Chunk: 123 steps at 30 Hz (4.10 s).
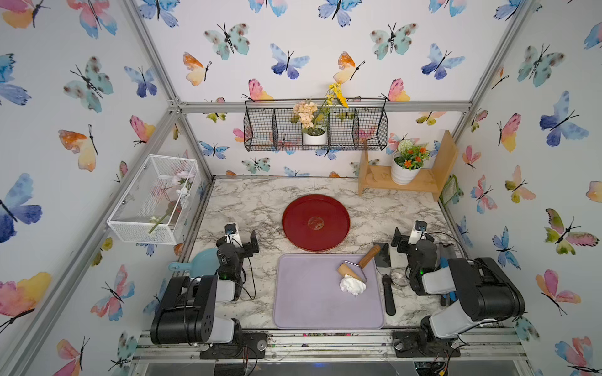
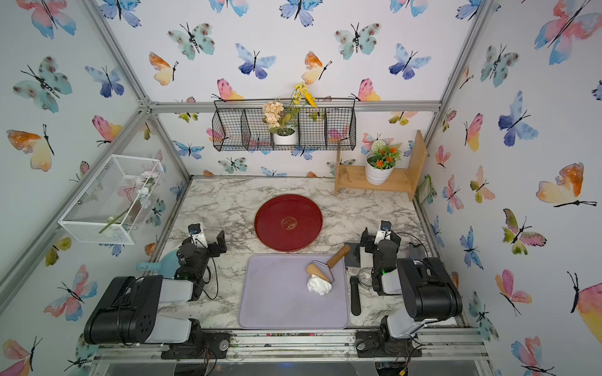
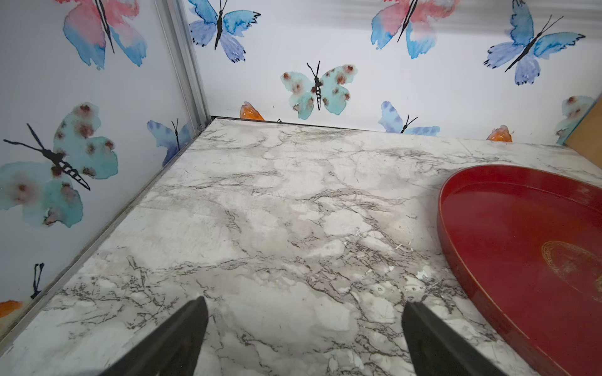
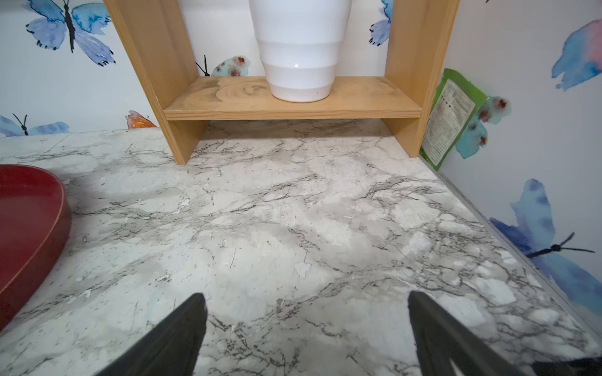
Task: Roll out the dumpling wrappers from the dough
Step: Pick up the rolling pin from the center of the board.
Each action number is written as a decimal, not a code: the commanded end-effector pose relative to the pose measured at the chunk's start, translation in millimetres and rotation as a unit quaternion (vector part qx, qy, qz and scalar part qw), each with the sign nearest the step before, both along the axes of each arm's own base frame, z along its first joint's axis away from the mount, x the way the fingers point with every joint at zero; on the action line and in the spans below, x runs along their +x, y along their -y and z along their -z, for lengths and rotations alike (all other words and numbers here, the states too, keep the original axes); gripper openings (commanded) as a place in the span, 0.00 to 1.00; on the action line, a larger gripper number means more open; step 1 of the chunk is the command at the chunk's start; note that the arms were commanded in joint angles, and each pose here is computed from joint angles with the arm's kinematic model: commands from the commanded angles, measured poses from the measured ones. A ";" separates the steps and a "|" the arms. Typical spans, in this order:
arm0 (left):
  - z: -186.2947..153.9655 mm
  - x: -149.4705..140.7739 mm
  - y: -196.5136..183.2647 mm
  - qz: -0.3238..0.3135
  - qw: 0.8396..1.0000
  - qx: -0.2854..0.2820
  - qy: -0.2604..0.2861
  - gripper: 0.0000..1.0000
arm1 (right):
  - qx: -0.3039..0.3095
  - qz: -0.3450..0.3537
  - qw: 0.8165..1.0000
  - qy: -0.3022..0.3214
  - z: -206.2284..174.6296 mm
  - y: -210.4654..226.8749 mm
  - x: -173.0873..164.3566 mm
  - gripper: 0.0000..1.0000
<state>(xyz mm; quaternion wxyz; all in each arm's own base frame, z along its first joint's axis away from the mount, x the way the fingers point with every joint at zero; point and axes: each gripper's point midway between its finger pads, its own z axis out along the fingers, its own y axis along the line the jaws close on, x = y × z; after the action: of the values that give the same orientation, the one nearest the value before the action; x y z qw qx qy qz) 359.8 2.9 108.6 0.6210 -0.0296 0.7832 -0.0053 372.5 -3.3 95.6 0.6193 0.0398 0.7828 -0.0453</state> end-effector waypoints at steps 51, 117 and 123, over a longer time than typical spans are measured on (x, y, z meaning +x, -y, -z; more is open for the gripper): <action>-8.4 2.8 6.3 0.017 1.000 0.000 0.011 0.99 | 0.002 0.007 1.000 0.021 -11.3 2.8 1.3 0.98; -123.9 -107.7 234.0 0.323 0.924 -0.176 -0.101 0.99 | 0.351 -0.181 0.848 -0.354 7.6 -121.6 -68.0 0.78; -109.6 -110.9 243.0 0.328 0.921 -0.180 -0.113 0.99 | 0.356 -0.183 0.836 -0.376 27.8 -130.1 -73.9 0.74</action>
<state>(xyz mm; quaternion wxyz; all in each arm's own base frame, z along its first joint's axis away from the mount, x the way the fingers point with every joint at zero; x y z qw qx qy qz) 242.6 -241.6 214.1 0.4570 0.1338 0.8075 -0.3480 303.7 118.1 72.5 0.2324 0.0981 0.9124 0.3224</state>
